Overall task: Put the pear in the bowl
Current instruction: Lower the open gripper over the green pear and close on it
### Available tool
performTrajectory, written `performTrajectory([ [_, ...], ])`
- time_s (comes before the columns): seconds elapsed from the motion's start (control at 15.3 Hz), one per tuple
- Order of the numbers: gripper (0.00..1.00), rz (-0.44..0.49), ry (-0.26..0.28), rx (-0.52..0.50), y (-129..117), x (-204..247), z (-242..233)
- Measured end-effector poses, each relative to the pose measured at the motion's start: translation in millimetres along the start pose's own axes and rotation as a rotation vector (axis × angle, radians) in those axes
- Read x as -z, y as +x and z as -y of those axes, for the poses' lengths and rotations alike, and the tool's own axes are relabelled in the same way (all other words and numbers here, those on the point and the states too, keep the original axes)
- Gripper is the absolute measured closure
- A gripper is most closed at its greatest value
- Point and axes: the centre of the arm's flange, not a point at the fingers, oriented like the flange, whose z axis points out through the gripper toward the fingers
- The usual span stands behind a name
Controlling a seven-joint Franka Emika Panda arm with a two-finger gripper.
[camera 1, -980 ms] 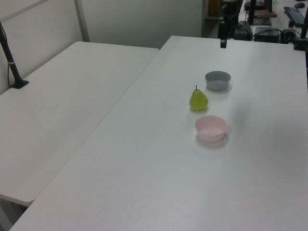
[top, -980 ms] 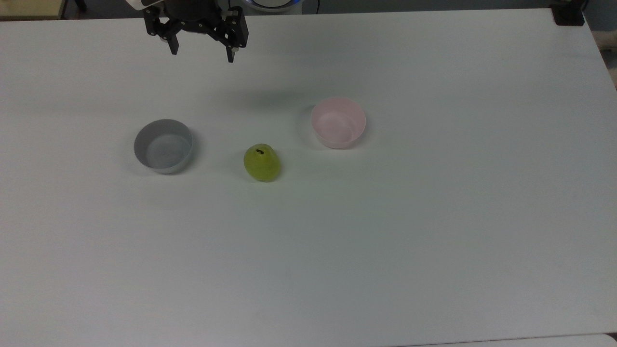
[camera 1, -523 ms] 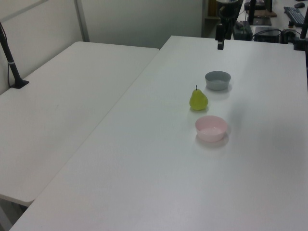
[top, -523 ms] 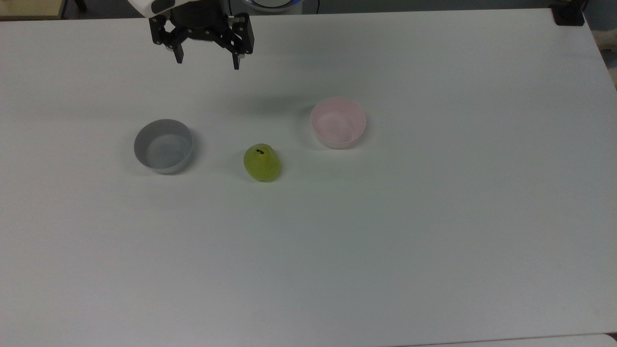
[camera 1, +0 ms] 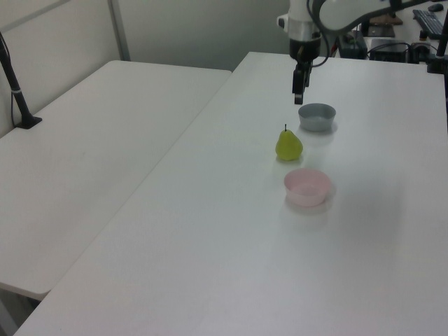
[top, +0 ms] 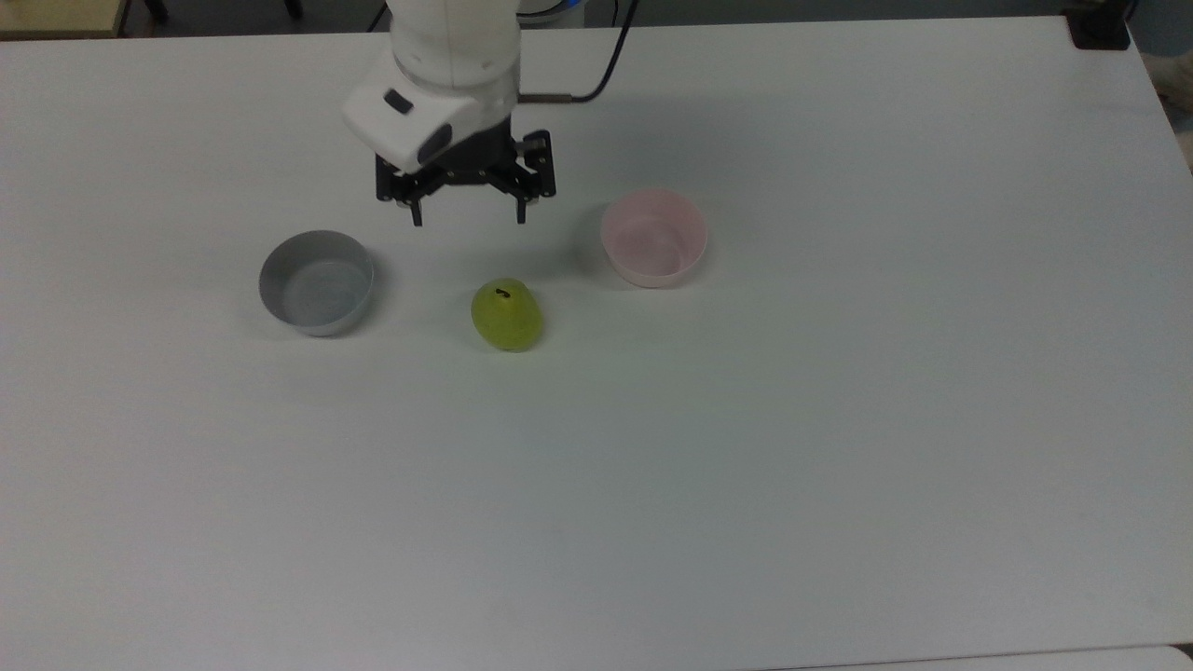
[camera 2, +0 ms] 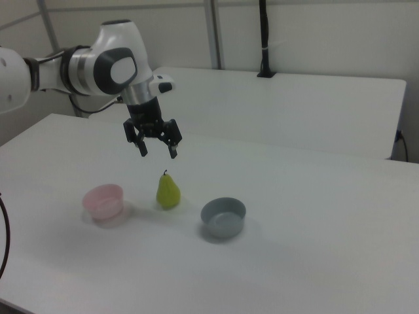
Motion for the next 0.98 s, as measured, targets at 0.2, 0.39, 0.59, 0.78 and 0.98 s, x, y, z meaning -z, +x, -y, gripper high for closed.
performTrajectory([
  [0.2, 0.00, 0.041, -0.010, 0.059, 11, -39, 18],
  [0.39, 0.00, 0.054, -0.022, 0.098, 22, -75, 35],
  [0.59, 0.00, 0.076, -0.032, 0.144, 28, -111, 46],
  [0.78, 0.00, 0.089, -0.031, 0.222, 27, -129, 46],
  [0.98, 0.00, 0.104, -0.031, 0.272, 23, -135, 44],
])
